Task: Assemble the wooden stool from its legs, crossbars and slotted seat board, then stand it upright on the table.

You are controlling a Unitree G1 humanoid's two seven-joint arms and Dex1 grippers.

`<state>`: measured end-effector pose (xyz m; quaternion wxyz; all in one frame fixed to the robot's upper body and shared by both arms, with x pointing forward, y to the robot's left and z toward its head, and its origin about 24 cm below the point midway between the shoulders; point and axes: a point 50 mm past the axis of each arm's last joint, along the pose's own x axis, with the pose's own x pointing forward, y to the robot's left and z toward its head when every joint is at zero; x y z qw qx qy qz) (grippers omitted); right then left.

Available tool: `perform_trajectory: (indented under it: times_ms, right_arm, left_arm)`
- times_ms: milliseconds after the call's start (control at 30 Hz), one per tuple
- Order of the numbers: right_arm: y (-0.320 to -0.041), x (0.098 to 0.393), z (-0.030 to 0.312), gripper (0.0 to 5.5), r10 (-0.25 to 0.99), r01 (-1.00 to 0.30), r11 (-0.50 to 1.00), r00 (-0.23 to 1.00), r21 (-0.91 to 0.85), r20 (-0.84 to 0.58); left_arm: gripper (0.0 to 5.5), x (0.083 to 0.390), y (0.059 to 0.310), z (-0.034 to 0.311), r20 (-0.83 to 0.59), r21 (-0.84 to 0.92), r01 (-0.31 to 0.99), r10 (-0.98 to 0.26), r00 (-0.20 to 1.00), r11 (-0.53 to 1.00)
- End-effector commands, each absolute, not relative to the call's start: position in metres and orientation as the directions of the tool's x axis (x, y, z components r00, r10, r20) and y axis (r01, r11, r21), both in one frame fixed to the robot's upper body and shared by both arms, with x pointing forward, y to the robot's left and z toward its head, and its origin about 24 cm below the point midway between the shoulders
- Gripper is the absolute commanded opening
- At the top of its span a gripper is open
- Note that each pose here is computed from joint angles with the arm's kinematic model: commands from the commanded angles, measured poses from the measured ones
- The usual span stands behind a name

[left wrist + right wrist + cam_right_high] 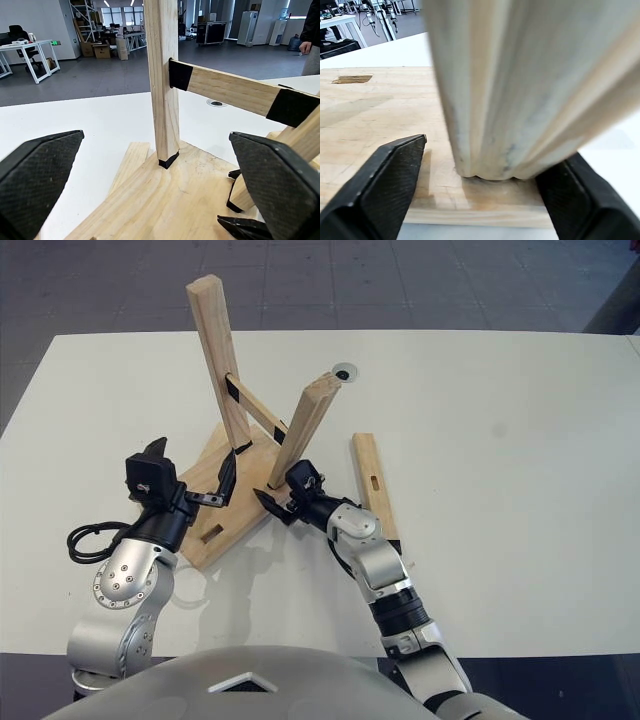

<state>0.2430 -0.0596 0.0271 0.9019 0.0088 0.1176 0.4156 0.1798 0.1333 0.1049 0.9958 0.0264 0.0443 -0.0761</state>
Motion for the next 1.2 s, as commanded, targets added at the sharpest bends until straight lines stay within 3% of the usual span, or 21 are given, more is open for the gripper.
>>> perform_trajectory:
  times_ms: [33, 233, 433, 933, 1200]
  right_arm:
    - [-0.062, 0.243, 0.025, 2.93, 0.744, -0.737, 0.665, 0.637, 0.124, -0.200]
    - [-0.063, 0.242, 0.024, 2.04, 0.740, -0.731, 0.670, 0.643, 0.132, -0.198]
    - [-0.068, 0.232, 0.022, 2.04, 0.799, -0.790, 0.594, 0.558, 0.153, -0.222]
    - [-0.146, 0.235, 0.018, 2.03, 0.774, -0.803, 0.588, 0.524, 0.094, -0.356]
    - [-0.168, 0.225, 0.026, 2.03, 0.830, -0.899, 0.428, 0.350, 0.093, -0.434]
  left_arm:
    - [5.42, 0.179, 0.136, 0.105, -0.094, 0.047, 0.138, -0.133, 0.987, 0.989]
    - [5.42, 0.177, 0.138, 0.104, -0.097, 0.049, 0.130, -0.125, 0.987, 0.990]
    - [5.42, 0.178, 0.139, 0.105, -0.097, 0.055, 0.134, -0.129, 0.987, 0.989]
    - [5.42, 0.181, 0.153, 0.105, -0.096, 0.105, 0.119, -0.109, 0.989, 0.987]
    - [5.42, 0.183, 0.154, 0.105, -0.099, 0.122, 0.130, -0.118, 0.988, 0.984]
